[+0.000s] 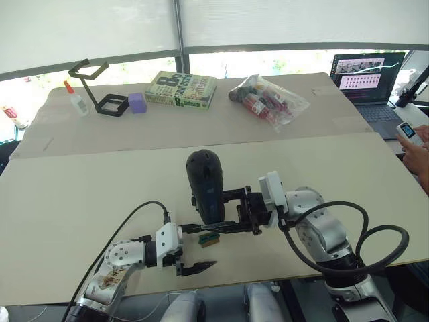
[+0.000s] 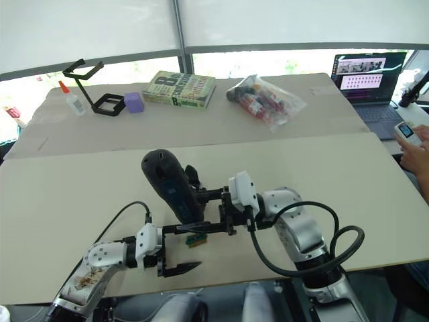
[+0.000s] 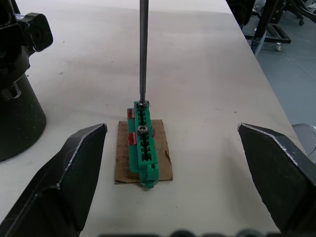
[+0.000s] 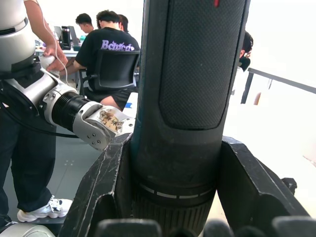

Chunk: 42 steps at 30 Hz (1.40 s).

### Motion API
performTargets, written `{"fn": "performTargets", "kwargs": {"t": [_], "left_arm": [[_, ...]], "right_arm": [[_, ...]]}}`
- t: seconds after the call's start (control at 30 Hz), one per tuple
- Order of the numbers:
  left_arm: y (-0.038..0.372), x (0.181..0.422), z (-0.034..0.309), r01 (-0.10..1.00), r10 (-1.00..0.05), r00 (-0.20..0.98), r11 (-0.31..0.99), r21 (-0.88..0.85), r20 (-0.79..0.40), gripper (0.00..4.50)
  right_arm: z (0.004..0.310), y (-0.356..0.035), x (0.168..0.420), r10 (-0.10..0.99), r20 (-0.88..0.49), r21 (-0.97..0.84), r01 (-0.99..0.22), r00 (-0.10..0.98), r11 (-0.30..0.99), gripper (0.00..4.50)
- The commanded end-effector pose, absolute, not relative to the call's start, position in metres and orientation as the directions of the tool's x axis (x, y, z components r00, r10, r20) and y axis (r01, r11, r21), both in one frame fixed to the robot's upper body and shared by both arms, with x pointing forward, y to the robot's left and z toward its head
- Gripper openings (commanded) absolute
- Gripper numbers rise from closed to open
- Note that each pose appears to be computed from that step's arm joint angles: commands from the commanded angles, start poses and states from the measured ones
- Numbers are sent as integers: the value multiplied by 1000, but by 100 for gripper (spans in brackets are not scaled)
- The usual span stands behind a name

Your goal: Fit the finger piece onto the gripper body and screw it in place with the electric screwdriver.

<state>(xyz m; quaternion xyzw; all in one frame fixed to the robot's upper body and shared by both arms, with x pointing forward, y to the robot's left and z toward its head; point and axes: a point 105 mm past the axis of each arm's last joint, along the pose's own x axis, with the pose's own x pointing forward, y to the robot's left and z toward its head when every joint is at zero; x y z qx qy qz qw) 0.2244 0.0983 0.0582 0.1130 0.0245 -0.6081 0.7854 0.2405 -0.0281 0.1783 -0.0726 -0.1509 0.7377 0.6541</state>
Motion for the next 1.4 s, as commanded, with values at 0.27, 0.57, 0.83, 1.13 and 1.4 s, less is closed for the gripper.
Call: {"fn": "performTargets", "kwargs": {"t": [0.27,0.57,0.83,1.13,1.4], "left_arm": [[97,219,49,967,-952,242,221,125,-190,450],[100,221,46,963,-948,259,237,131,-184,450],[116,225,48,953,-942,288,263,152,-174,450],[131,219,75,956,-960,264,247,161,-96,450],[139,214,116,949,-965,264,260,179,3,450]], "right_arm": [[186,-24,234,980,118,-342,-933,-162,-113,198],[190,-24,234,977,131,-357,-928,-166,-110,198],[205,-26,231,968,164,-385,-916,-189,-113,198],[228,-34,222,956,196,-421,-899,-220,-120,198],[251,-49,214,957,198,-441,-891,-211,-105,198]]}}
